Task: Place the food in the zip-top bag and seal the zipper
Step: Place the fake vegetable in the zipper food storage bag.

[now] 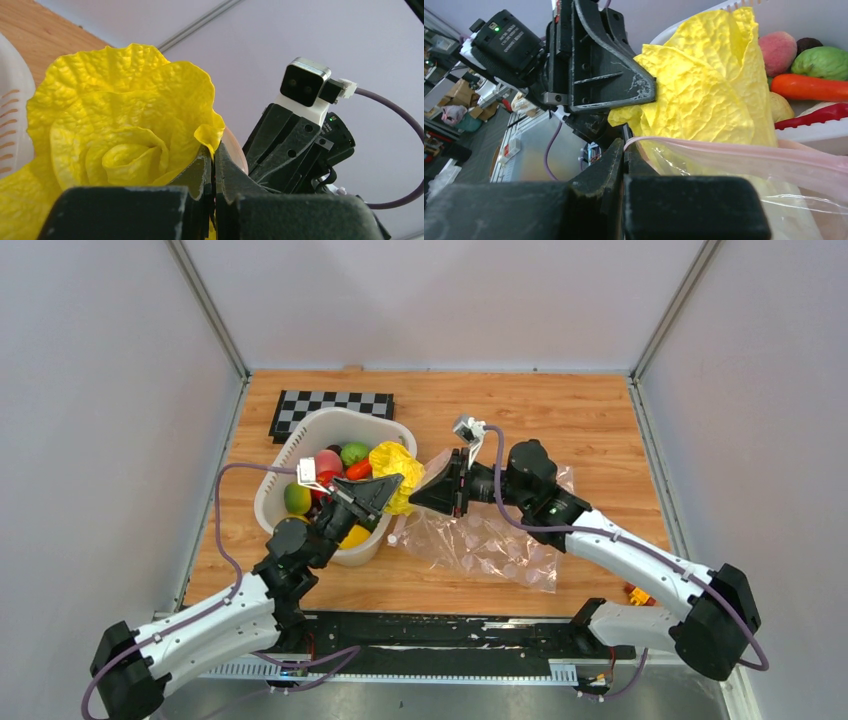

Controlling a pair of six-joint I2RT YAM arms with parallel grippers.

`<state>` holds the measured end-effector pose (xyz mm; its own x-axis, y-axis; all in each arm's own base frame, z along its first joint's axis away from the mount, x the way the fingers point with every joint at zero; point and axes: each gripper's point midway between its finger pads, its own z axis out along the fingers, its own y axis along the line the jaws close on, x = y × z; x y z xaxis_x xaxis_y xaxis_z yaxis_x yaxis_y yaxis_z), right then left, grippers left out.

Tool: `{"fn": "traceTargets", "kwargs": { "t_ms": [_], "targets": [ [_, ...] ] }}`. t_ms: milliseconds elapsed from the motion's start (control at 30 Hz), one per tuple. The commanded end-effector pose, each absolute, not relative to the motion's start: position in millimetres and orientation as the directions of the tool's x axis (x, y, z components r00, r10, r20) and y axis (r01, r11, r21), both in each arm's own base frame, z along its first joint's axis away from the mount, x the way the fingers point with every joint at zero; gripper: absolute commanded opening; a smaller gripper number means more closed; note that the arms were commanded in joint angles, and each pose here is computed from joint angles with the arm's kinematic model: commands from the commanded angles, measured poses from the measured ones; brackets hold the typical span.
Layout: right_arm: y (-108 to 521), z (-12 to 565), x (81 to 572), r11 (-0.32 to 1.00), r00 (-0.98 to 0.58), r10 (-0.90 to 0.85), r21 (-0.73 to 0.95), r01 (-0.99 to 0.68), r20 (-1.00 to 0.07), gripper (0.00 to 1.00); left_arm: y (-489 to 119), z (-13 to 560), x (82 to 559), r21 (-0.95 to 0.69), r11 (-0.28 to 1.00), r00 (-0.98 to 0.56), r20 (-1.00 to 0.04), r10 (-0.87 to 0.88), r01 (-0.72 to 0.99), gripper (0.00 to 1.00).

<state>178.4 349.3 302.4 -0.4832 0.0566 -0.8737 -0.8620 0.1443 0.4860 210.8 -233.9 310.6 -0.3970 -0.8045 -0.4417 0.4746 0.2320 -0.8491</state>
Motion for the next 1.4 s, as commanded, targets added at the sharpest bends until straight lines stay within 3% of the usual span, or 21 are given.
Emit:
{"fn": "traceTargets", "kwargs": {
  "t_ms": [0, 300, 400, 533, 767, 933, 1200, 1367],
  "targets": [
    [353.5, 312.2, 192.3, 0.17, -0.485, 0.162, 0.509, -0.844, -0.859, 0.0, -234.4, 340.2, 207.9, -0.803, 0.275, -0.368, -0.509, -0.778, 0.528, 0.0],
    [377.9, 265.9, 197.1, 0.117, -0.586, 0.081, 0.592, -0.797, -0.806, 0.0, -204.9, 311.3, 219.4, -0.702, 0.58, -0.284, -0.704, -0.651, 0.413, 0.35],
    [383.7, 251.0, 205.4, 0.136, -0.616, 0.095, 0.623, -0.77, -0.782, 0.0, -194.1, 297.1, 222.4, -0.655, 0.659, -0.271, -0.754, -0.598, 0.369, 0.55],
    [389.7, 240.4, 211.7, 0.152, -0.641, 0.087, 0.646, -0.748, -0.763, 0.0, -183.0, 288.4, 222.7, -0.578, 0.74, -0.258, -0.816, -0.518, 0.343, 0.69],
    [382.2, 225.2, 226.8, 0.263, -0.662, 0.14, 0.672, -0.692, -0.736, 0.0, -166.0, 301.4, 210.5, -0.429, 0.82, -0.241, -0.901, -0.361, 0.378, 0.73],
    [385.5, 215.2, 228.0, 0.268, -0.695, 0.133, 0.7, -0.662, -0.707, 0.0, -161.7, 294.4, 188.8, -0.348, 0.818, -0.279, -0.93, -0.239, 0.458, 0.71],
    [383.5, 215.1, 226.8, 0.27, -0.702, 0.141, 0.709, -0.651, -0.698, 0.0, -177.1, 250.3, 149.7, -0.392, 0.733, -0.462, -0.879, -0.119, 0.556, 0.57],
    [378.2, 216.3, 227.3, 0.302, -0.687, 0.133, 0.689, -0.659, -0.715, 0.0, -183.2, 228.9, 146.0, -0.44, 0.718, -0.513, -0.848, -0.133, 0.54, 0.57]
  ]
}}
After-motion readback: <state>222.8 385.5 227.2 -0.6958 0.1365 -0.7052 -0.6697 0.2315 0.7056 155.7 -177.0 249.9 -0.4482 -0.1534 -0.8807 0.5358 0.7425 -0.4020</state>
